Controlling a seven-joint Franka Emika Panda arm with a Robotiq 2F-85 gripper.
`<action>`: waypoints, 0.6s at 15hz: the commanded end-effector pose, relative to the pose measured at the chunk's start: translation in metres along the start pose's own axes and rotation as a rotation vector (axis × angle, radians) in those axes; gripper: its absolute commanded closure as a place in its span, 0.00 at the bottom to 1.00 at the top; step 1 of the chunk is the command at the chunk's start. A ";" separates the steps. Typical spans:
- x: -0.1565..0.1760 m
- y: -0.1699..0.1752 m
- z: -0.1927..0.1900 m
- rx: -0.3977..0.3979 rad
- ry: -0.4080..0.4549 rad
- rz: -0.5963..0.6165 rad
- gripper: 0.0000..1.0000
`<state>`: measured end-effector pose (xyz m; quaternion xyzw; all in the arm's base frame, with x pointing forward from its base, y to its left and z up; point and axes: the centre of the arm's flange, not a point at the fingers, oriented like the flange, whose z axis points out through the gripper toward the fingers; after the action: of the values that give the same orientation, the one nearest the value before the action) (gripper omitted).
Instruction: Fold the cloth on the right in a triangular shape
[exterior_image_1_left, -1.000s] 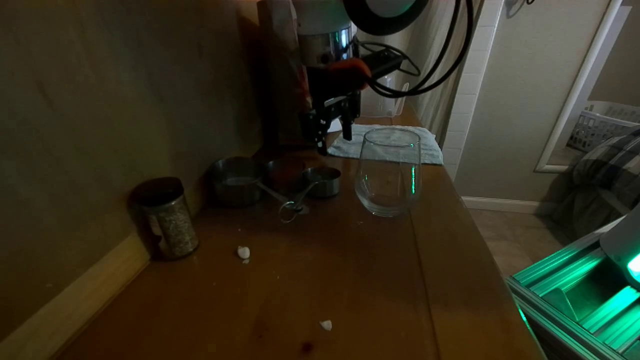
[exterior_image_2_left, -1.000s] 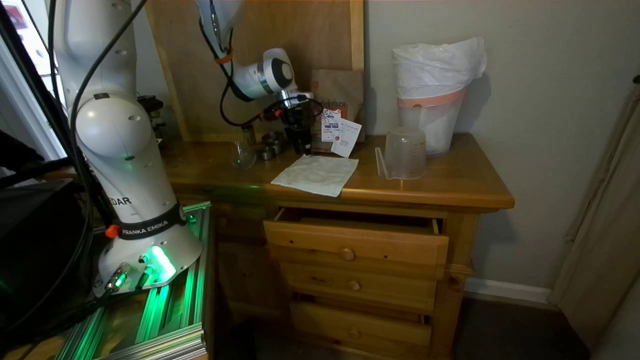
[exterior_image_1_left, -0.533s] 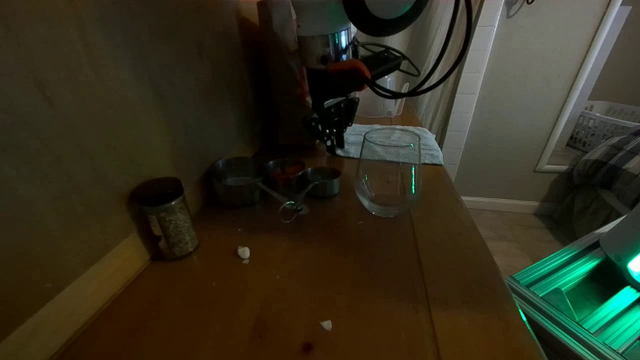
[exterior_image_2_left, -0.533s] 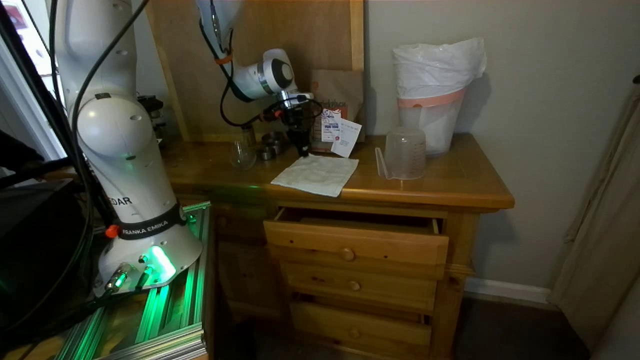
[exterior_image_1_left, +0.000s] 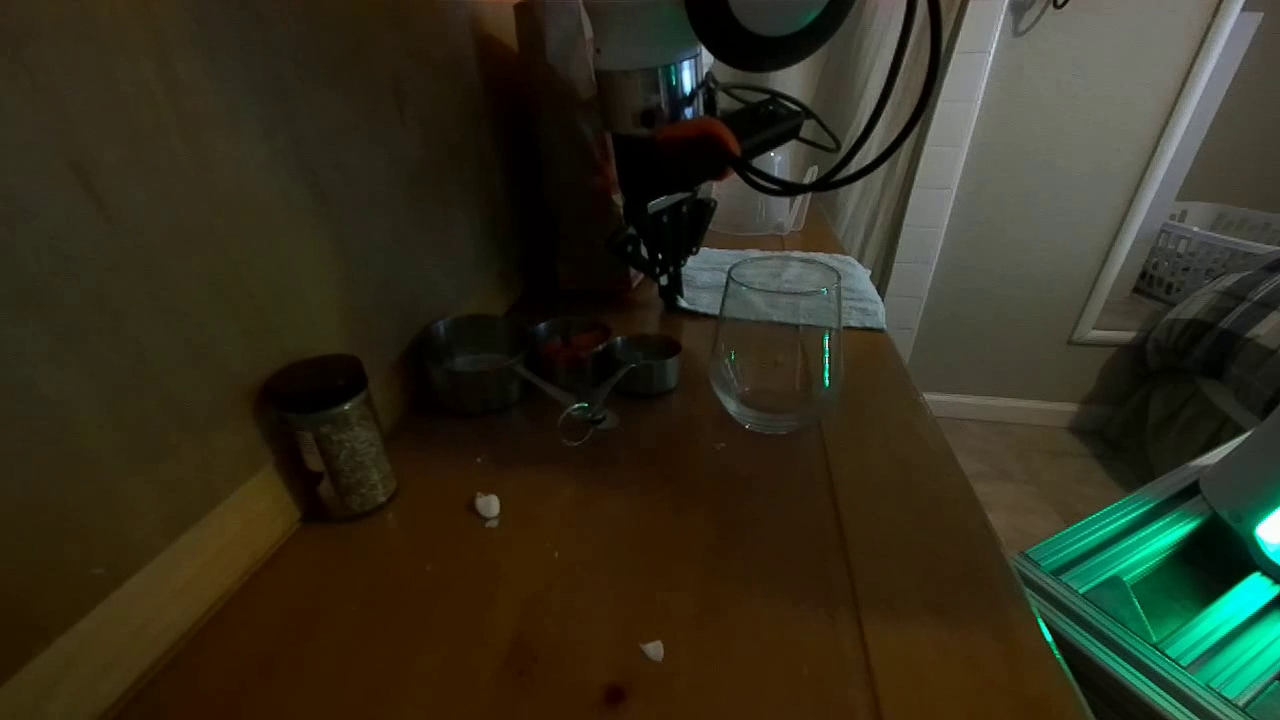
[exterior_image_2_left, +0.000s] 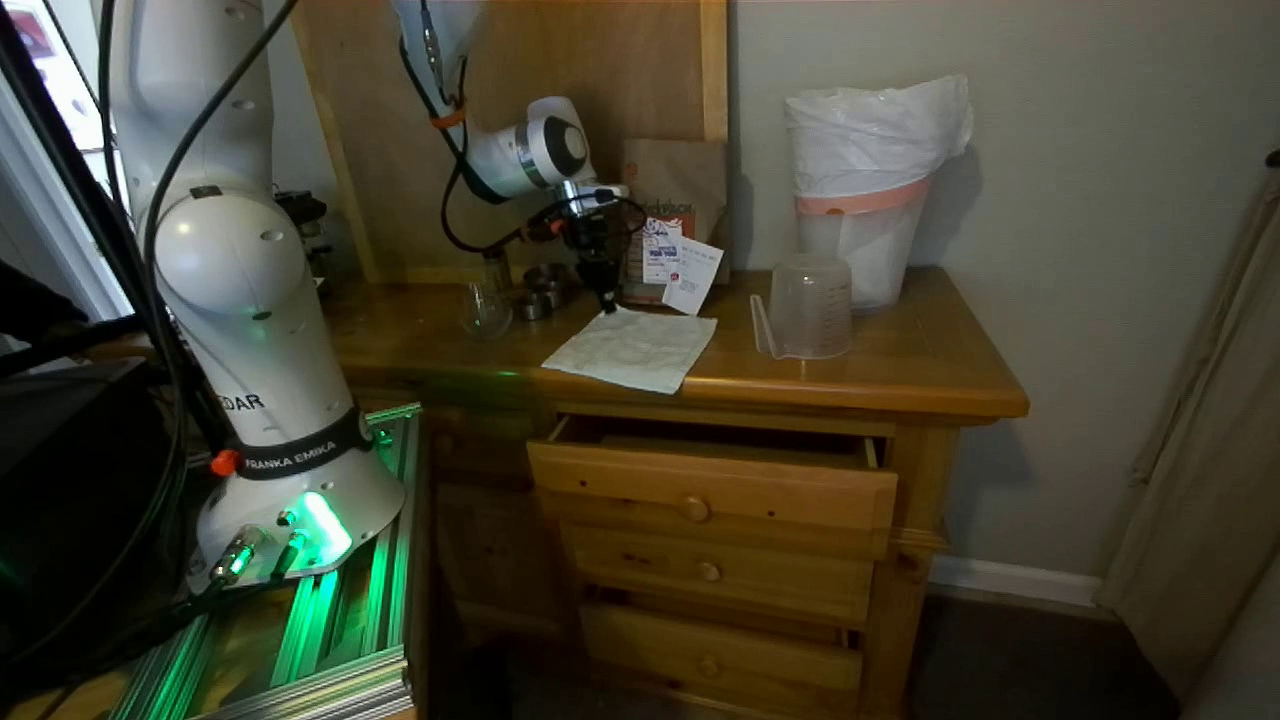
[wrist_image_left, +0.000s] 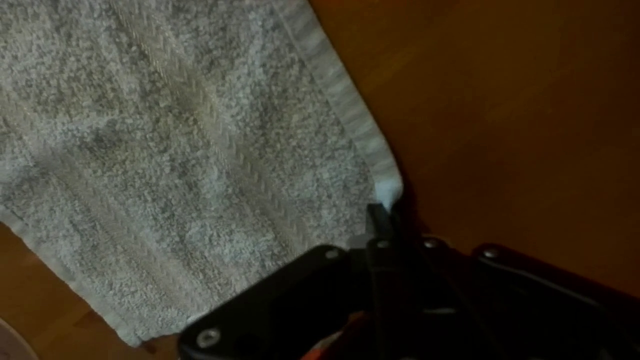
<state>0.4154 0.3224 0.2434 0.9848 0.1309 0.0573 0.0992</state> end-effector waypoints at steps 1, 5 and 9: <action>-0.003 0.002 -0.021 0.022 0.004 0.005 0.97; -0.010 -0.003 -0.044 0.073 -0.004 -0.012 0.97; -0.012 0.007 -0.052 0.066 0.008 0.009 0.97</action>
<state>0.4023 0.3375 0.2820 0.9868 0.1380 0.0562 0.0630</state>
